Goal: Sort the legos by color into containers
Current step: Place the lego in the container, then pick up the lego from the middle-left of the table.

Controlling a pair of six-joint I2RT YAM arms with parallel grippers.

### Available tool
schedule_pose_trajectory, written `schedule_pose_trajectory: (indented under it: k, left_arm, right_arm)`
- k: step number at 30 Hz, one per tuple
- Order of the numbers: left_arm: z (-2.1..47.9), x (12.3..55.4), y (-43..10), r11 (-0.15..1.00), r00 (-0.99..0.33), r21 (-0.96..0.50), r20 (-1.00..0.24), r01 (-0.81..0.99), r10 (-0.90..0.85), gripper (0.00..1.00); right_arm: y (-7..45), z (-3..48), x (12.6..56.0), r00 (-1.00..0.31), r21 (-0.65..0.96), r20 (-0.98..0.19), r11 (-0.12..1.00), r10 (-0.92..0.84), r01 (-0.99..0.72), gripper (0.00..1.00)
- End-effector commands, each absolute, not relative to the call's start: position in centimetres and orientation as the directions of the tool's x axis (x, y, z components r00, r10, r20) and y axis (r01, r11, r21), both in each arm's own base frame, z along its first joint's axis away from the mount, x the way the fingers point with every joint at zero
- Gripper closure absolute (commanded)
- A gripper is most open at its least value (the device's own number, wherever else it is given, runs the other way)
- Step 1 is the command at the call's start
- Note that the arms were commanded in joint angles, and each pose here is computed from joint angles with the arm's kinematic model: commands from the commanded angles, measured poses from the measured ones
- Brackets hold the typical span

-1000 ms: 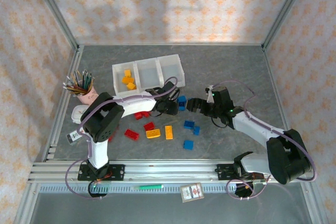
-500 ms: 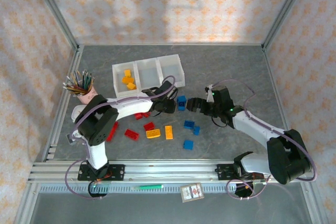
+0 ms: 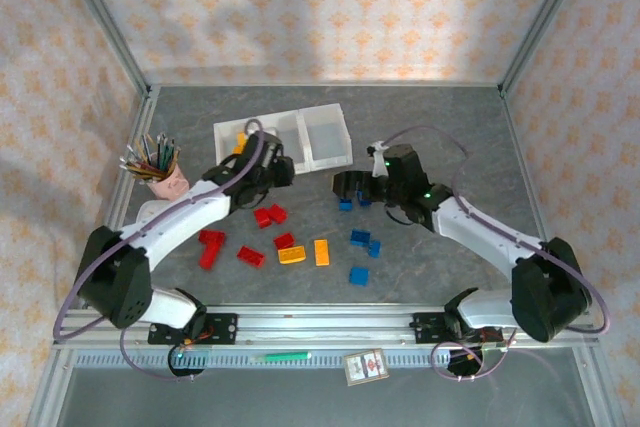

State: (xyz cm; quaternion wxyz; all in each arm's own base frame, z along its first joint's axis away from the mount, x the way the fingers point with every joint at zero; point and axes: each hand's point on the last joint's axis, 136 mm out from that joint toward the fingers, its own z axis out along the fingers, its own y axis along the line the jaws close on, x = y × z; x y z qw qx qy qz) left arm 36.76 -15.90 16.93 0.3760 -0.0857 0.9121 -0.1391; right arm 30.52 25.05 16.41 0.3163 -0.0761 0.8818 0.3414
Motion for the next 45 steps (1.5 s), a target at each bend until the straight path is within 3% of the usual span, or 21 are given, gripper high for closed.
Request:
schedule_pose_trajectory:
  k: [1, 11, 20, 24, 31, 39, 45]
  left_arm:
    - [17.9, 37.6, -10.9, 0.939, -0.628, -0.285, -0.7, -0.193, -0.341, 0.84]
    - [17.9, 43.2, -2.8, 0.878, -0.513, -0.255, -0.731, -0.405, -0.45, 0.84]
    - [14.1, 48.5, -1.8, 0.872, -0.552, -0.205, -0.704, -0.445, -0.447, 0.83]
    - [13.5, 49.8, -1.9, 0.883, -0.568, -0.182, -0.706, -0.432, -0.423, 0.74]
    - [13.2, 49.5, -1.9, 0.889, -0.592, -0.16, -0.694, -0.428, -0.41, 0.51]
    - [14.2, 47.3, -3.3, 0.904, -0.628, -0.206, -0.661, -0.376, -0.412, 0.44]
    - [14.9, 42.9, -6.8, 0.933, -0.681, -0.219, -0.639, -0.286, -0.359, 0.41]
  right_arm:
    - [27.2, 17.6, 31.6, -0.757, 0.547, -0.648, 0.744, 0.085, -0.384, 0.0]
    - [31.1, 17.1, 34.4, -0.759, 0.564, -0.641, 0.74, 0.113, -0.367, 0.0]
    - [31.3, 16.2, 35.3, -0.758, 0.544, -0.643, 0.761, 0.107, -0.354, 0.0]
    - [31.3, 16.0, 35.5, -0.759, 0.539, -0.643, 0.764, 0.102, -0.354, 0.0]
    - [31.2, 16.3, 35.8, -0.758, 0.544, -0.644, 0.76, 0.105, -0.357, 0.0]
    - [29.5, 16.8, 36.0, -0.761, 0.554, -0.636, 0.76, 0.126, -0.338, 0.0]
    - [26.9, 16.2, 34.6, -0.775, 0.53, -0.621, 0.792, 0.118, -0.304, 0.0]
